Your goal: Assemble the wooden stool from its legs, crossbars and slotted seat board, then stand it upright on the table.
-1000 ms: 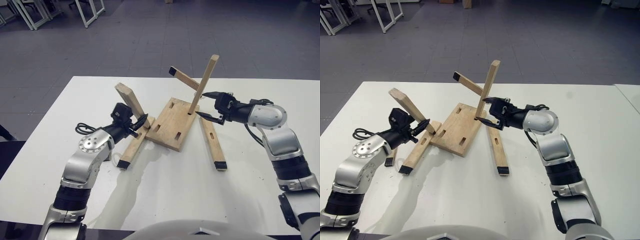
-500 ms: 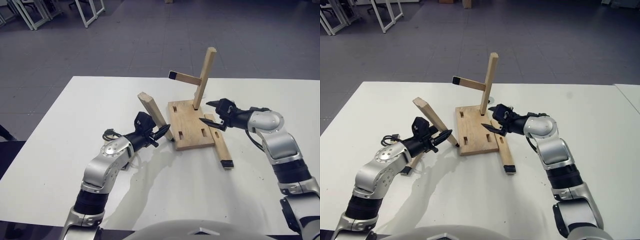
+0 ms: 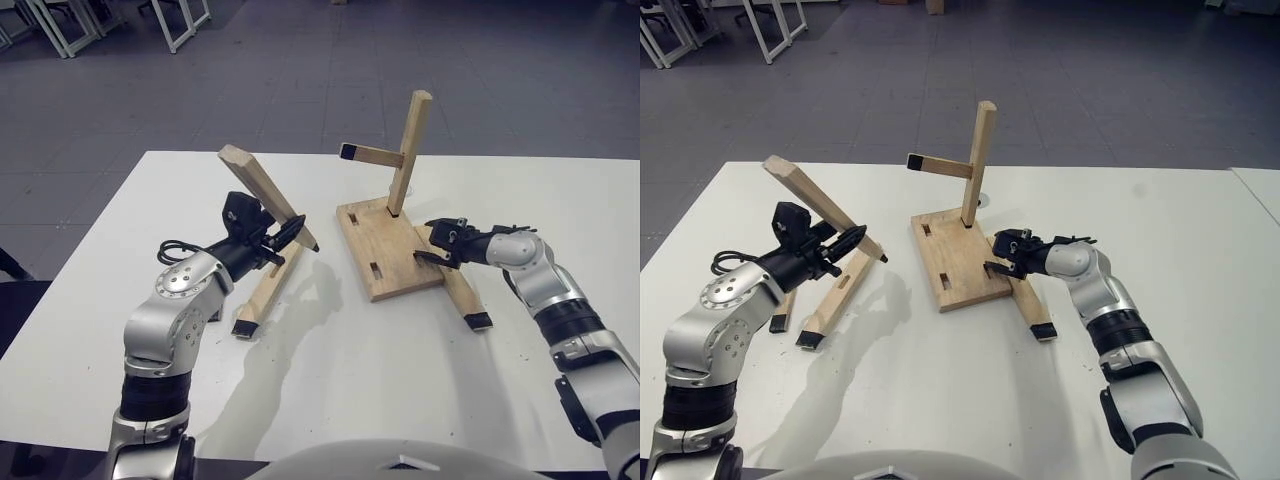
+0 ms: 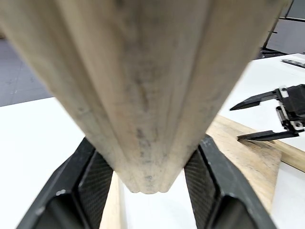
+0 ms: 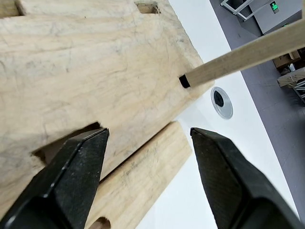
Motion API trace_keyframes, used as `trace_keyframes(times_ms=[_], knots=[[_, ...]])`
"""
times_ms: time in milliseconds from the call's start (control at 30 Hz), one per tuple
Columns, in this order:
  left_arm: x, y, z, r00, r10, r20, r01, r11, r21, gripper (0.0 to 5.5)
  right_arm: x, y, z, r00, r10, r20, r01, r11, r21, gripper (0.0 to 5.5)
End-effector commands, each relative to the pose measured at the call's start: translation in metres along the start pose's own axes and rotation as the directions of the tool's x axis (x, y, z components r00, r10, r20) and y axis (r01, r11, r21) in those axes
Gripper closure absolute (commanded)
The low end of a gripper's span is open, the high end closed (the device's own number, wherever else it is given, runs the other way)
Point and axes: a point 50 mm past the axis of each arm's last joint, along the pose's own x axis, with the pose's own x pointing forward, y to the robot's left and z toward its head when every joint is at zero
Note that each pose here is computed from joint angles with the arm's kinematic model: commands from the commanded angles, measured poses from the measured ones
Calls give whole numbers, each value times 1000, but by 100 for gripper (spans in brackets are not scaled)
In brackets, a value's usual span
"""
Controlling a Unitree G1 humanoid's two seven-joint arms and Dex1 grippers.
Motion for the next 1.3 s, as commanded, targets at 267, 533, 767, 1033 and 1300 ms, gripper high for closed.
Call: trace_keyframes(times_ms=[267, 533, 767, 1033, 1300], knots=[[2, -2, 6, 1000, -8, 16, 7, 1000, 11, 346, -5, 23, -4, 990, 132, -39, -133, 991, -22, 235], [2, -6, 4, 1000, -19, 12, 19, 1000, 6, 346, -11, 8, 16, 998, 6, 65, -4, 1000, -25, 235], [-1, -8, 0, 1000, -22, 4, 22, 1000, -4, 346, -18, 20, 16, 998, 37, 54, -35, 999, -30, 235], [1, -11, -2, 999, -45, -4, 45, 999, -8, 346, -3, 28, 7, 996, 94, 7, -93, 995, -46, 235], [1, -8, -1, 999, -47, -8, 47, 999, 10, 346, 1, 27, -3, 982, 170, -82, -181, 973, -142, 235]])
